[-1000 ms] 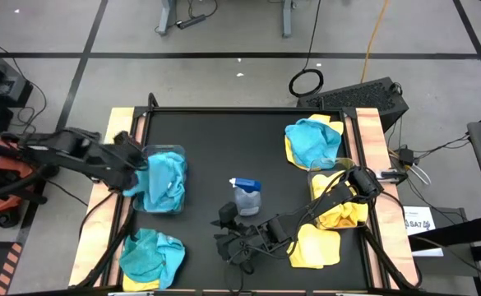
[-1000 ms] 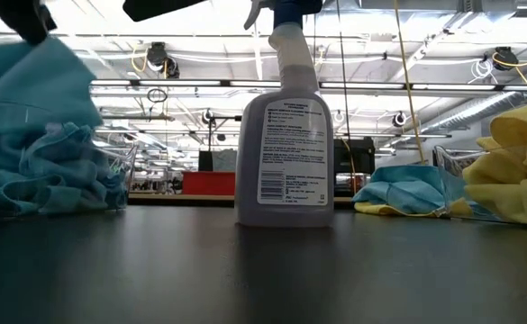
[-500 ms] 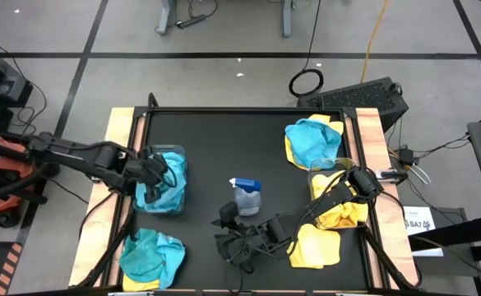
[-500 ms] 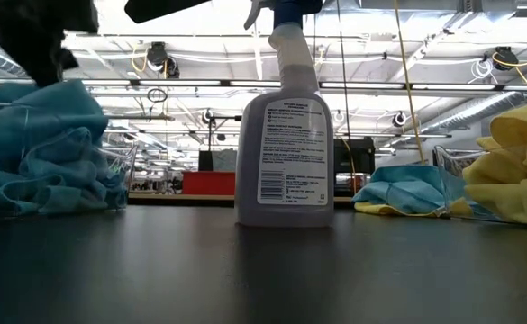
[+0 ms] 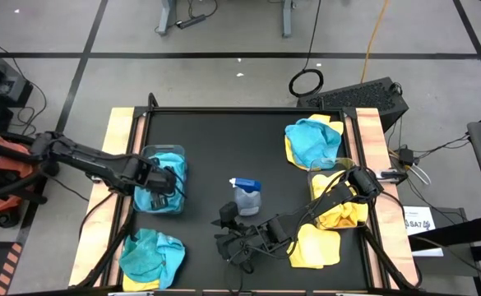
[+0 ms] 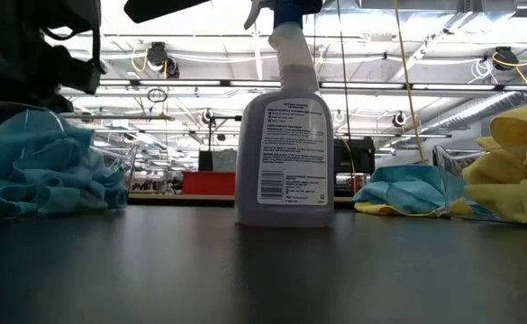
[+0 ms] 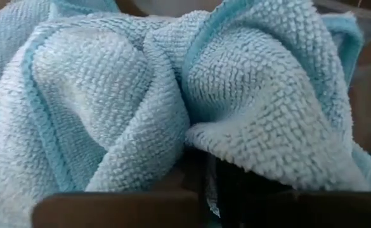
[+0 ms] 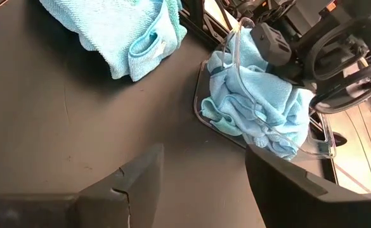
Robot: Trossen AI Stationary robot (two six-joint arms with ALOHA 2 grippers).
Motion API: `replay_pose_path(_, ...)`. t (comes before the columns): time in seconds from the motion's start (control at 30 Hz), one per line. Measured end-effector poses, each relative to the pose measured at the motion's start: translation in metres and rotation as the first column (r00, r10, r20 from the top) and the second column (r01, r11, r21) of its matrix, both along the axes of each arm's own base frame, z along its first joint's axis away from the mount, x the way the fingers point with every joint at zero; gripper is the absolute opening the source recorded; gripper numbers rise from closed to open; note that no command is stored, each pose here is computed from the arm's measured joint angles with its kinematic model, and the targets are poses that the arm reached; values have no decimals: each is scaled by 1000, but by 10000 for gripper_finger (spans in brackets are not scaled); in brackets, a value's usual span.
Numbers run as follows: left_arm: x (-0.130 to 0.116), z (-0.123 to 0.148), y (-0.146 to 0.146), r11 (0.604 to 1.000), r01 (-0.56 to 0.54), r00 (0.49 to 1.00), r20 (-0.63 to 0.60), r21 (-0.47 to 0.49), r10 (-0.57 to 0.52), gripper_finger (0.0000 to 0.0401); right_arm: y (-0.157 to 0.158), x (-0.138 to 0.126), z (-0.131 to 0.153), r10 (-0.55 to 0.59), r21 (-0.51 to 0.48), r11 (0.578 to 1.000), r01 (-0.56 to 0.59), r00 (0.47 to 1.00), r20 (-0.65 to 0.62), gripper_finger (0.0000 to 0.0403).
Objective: Sort microfiber towel by color & place in baskets
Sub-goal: Put the blue microfiber cloth into the left transparent bin
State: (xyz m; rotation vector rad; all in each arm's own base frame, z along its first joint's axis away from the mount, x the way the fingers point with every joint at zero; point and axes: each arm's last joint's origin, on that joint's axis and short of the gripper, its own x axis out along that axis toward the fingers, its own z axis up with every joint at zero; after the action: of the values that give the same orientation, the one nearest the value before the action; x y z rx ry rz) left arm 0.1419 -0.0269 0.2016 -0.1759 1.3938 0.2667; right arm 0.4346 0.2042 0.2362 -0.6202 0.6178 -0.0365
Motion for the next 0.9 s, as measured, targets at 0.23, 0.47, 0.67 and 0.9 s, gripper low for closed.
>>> replay_pose_path(0.23,4,-2,-1,1000,1,1000,-10,-11,-1,122,0,0,0,-4,6,1000,4,1000,2,215)
replay_pose_path(0.47,6,29,-2,999,4,1000,-18,-39,-5,194,2,-2,-1,-5,8,1000,5,1000,-9,215)
replay_pose_path(0.67,6,71,-3,999,7,1000,19,-46,-6,201,2,-2,-1,-5,9,1000,5,1000,-9,215)
replay_pose_path(0.9,5,105,-4,997,21,997,75,-72,-16,201,2,-2,-1,-4,7,1000,4,1000,-11,215)
